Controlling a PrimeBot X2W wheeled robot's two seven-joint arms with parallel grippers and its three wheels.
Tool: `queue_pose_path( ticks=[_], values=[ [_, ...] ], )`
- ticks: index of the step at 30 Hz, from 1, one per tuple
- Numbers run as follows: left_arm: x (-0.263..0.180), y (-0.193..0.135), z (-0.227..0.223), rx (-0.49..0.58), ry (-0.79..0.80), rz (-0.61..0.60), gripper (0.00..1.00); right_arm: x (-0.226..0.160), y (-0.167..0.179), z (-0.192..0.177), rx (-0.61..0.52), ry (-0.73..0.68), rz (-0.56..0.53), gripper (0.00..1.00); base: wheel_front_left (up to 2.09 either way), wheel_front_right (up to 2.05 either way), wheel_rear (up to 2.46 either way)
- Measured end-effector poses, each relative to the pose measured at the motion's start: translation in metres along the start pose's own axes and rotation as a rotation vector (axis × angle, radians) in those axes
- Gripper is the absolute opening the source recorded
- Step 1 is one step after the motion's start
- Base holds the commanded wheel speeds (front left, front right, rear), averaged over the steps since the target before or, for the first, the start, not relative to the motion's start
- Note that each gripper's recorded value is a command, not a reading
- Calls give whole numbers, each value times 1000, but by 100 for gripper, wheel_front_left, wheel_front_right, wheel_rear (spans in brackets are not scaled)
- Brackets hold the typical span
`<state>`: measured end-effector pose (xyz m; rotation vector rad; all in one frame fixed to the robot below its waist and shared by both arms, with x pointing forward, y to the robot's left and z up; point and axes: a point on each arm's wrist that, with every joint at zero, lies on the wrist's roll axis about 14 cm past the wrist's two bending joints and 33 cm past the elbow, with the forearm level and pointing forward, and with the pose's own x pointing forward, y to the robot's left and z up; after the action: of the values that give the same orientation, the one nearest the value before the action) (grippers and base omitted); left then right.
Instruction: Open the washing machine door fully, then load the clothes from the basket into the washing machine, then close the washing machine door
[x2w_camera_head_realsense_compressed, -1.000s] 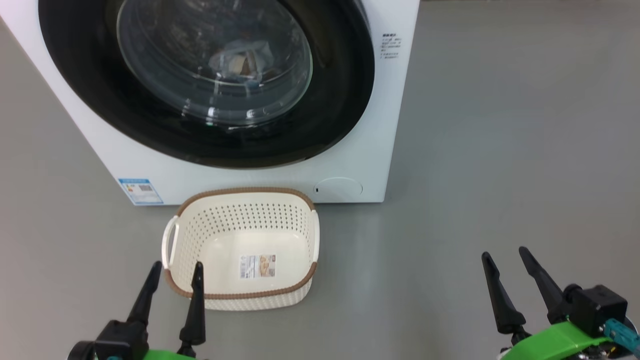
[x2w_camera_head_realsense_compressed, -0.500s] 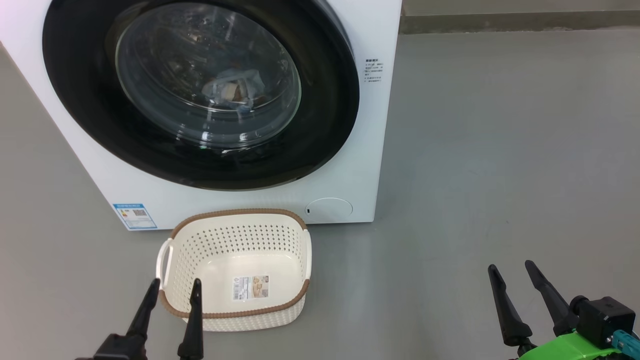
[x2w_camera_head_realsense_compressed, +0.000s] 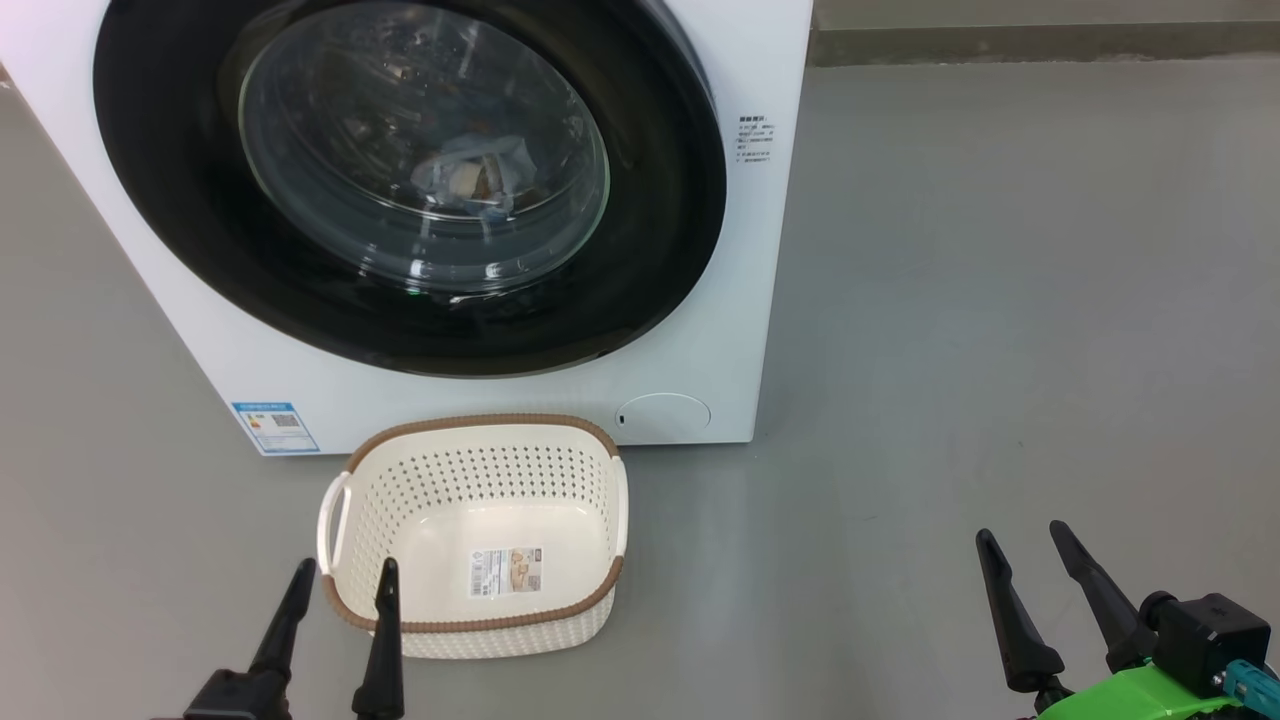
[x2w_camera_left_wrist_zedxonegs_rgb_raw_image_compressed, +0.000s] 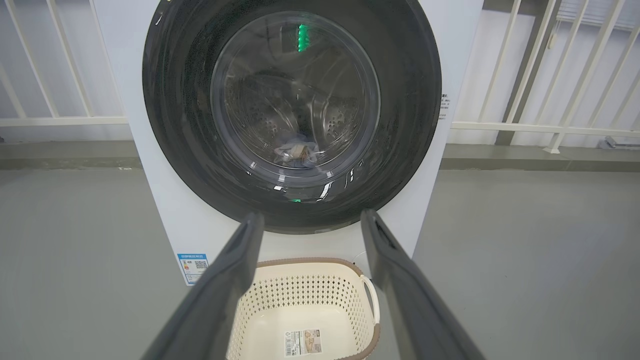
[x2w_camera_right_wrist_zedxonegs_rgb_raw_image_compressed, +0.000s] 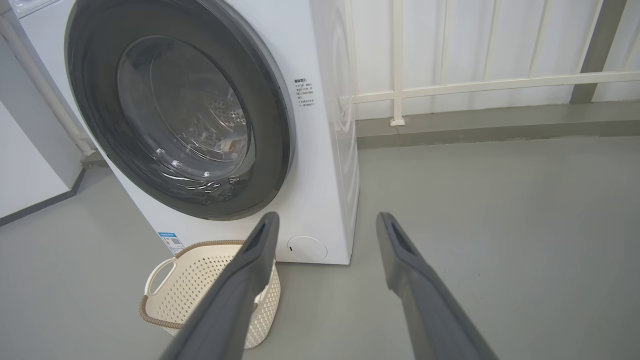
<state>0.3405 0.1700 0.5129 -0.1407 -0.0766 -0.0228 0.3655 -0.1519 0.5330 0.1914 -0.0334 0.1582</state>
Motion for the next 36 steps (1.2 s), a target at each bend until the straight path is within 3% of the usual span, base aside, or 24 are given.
queue_pose_path(
  ticks=[14, 15, 24, 36],
  values=[
    [0, 2, 0, -17, 0, 13, 100, 1, 1, -1, 1, 3, 4, 100, 0, 0, 0],
    [0, 1, 0, -17, 0, 12, 0, 1, 1, -1, 2, 3, 4, 0, 0, 0, 0],
    [-19, -1, -43, -50, 135, 36, 0, -10, -6, -42, 33, 127, -29, 0, 0, 0, 0],
    [-18, 3, -49, -180, 169, 69, 0, -12, -11, -46, 168, 132, -57, 0, 0, 0, 0]
  ],
)
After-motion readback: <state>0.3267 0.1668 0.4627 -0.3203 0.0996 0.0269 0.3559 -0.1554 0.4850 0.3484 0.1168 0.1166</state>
